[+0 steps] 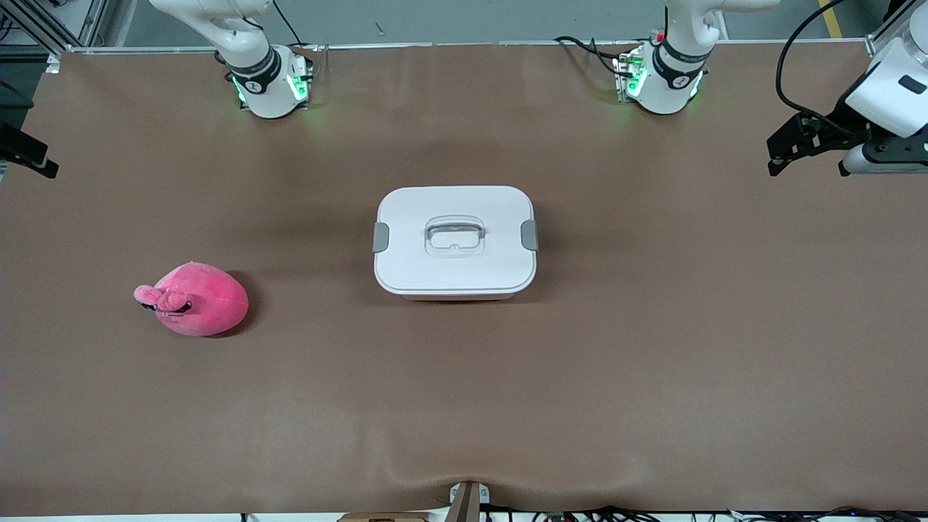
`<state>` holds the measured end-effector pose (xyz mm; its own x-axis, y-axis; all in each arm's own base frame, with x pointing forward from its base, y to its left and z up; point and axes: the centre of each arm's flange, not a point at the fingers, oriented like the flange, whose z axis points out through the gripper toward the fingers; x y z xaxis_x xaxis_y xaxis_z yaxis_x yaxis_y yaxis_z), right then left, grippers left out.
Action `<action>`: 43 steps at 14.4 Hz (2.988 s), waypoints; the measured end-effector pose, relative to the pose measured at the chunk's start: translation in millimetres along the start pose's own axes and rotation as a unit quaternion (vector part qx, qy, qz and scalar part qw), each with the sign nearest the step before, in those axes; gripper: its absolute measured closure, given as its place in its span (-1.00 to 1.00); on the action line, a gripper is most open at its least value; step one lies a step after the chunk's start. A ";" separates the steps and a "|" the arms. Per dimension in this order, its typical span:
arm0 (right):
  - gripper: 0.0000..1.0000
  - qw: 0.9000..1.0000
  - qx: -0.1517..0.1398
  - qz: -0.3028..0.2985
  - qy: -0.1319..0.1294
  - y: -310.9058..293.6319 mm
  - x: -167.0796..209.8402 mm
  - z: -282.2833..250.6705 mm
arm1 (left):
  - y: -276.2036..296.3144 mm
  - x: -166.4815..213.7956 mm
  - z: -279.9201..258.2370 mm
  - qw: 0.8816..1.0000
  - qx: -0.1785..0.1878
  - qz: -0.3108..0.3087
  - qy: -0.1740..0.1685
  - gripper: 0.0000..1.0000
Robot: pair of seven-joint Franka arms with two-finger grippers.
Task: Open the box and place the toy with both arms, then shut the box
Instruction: 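Move the left gripper toward the box lid while the right gripper reaches the toy, then grasp the lid handle with the left gripper while the right gripper grasps the toy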
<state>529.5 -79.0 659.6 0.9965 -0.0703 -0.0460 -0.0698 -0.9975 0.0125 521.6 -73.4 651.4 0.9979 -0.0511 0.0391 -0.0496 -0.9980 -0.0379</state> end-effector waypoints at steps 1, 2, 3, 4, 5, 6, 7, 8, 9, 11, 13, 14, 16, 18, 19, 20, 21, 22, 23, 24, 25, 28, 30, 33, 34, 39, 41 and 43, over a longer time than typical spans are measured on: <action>-1.00 1.000 0.000 0.000 -0.001 1.9 -0.1 0.6 | 0.0 0.0 0.0 1.000 0.000 0.000 0.000 -1.00; -1.00 1.000 0.001 -0.001 0.001 2.8 0.6 1.5 | 0.0 0.0 -0.2 1.000 0.000 0.000 0.000 -1.00; -1.00 1.000 0.000 -0.001 0.004 2.7 2.0 2.5 | 0.0 0.0 -0.4 1.000 0.000 0.000 0.000 -1.00; -1.00 1.000 0.000 -0.002 0.005 2.0 3.1 4.3 | -0.1 0.0 -0.6 1.000 0.000 0.000 0.001 -1.00; -1.00 1.000 0.001 -0.003 0.003 1.0 3.6 6.8 | -0.1 0.1 -1.2 1.000 0.000 0.000 0.001 -1.00; -1.00 1.000 0.001 -0.004 0.001 0.3 3.9 8.8 | -0.3 0.1 -2.4 1.000 0.000 0.000 0.003 -1.00; -1.00 1.000 0.001 -0.004 0.000 -0.2 4.0 9.9 | -0.7 0.2 -3.8 1.000 0.000 0.000 0.004 -1.00; -1.00 1.000 0.001 -0.005 0.000 -0.6 4.0 10.2 | -1.0 0.3 -4.7 1.000 0.000 -0.001 0.005 -1.00; -1.00 1.000 0.001 -0.005 0.000 -0.7 3.9 10.1 | -0.9 0.3 -4.9 1.000 -0.001 -0.001 0.005 -1.00; -1.00 1.000 0.001 -0.005 -0.001 -0.9 3.7 10.3 | 0.2 0.3 -4.2 1.000 0.000 0.000 0.004 -1.00; -1.00 1.000 0.004 -0.007 -0.003 -1.0 3.0 10.3 | 2.4 1.4 -0.1 1.000 0.000 0.002 -0.003 -1.00; -1.00 1.000 0.006 -0.008 -0.004 -1.0 2.6 10.2 | 4.6 2.6 3.2 1.000 0.000 0.004 -0.007 -1.00; -1.00 1.000 0.008 -0.008 -0.004 -1.0 2.0 10.0 | 11.6 4.5 12.8 1.000 0.001 -0.006 -0.021 -1.00; -1.00 1.000 0.008 -0.009 -0.007 -1.0 1.4 10.3 | 28.1 4.7 23.8 0.999 0.001 -0.025 -0.035 -1.00; -1.00 1.000 0.009 -0.009 -0.007 -1.1 1.3 10.4 | 41.4 3.5 27.8 0.998 0.001 -0.039 -0.039 -1.00; -1.00 1.000 0.009 -0.009 -0.008 -1.3 1.2 10.5 | 56.4 1.1 30.8 0.998 0.003 -0.054 -0.042 -1.00; -1.00 1.000 0.009 -0.010 -0.008 -1.7 1.2 10.5 | 74.1 -2.1 33.7 0.997 0.005 -0.068 -0.045 -1.00; -1.00 1.000 0.009 -0.012 -0.008 -2.6 1.2 10.6 | 92.9 -5.6 36.8 0.996 0.008 -0.081 -0.047 -1.00; -1.00 1.000 0.010 -0.014 -0.010 -4.5 0.9 10.9 | 111.0 -9.4 40.6 0.994 0.011 -0.095 -0.051 -1.00; -1.00 1.000 0.012 -0.019 -0.016 -8.3 0.0 12.1 | 127.4 -12.9 46.1 0.992 0.015 -0.111 -0.055 -1.00; -1.00 0.999 0.013 -0.025 -0.023 -13.7 -0.8 14.0 | 141.2 -15.7 51.9 0.990 0.018 -0.126 -0.059 -1.00; -1.00 0.998 0.011 -0.051 -0.037 -41.0 3.6 23.5 | 188.3 -23.5 70.5 0.981 0.025 -0.183 -0.064 -1.00; -1.00 0.997 0.010 -0.064 -0.049 -56.3 14.3 40.2 | 223.4 -29.8 81.7 0.971 0.023 -0.230 -0.062 -1.00; -1.00 0.996 0.008 -0.073 -0.058 -68.0 40.0 74.0 | 267.2 -37.3 96.9 0.947 0.012 -0.315 -0.056 -1.00; -1.00 0.995 0.007 -0.076 -0.063 -72.0 45.4 83.1 | 279.8 -38.5 102.8 0.937 0.006 -0.344 -0.055 -1.00; -1.00 0.995 0.010 -0.088 -0.044 -79.9 77.5 147.1 | 343.4 -44.0 135.0 0.882 -0.034 -0.466 -0.057 -1.00; -1.00 0.994 0.009 -0.100 -0.033 -80.9 92.5 188.2 | 364.4 -44.8 146.4 0.857 -0.055 -0.508 -0.061 -1.00; -1.00 0.993 0.008 -0.111 -0.030 -79.5 105.6 221.2 | 383.0 -46.0 158.0 0.831 -0.069 -0.549 -0.057 -1.00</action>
<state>629.9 -9.1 432.8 0.9828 0.1522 -0.1050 0.1509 -0.9883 -0.0203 463.2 -447.5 477.4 0.4424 0.8887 -0.1204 0.8967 -0.4364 0.0739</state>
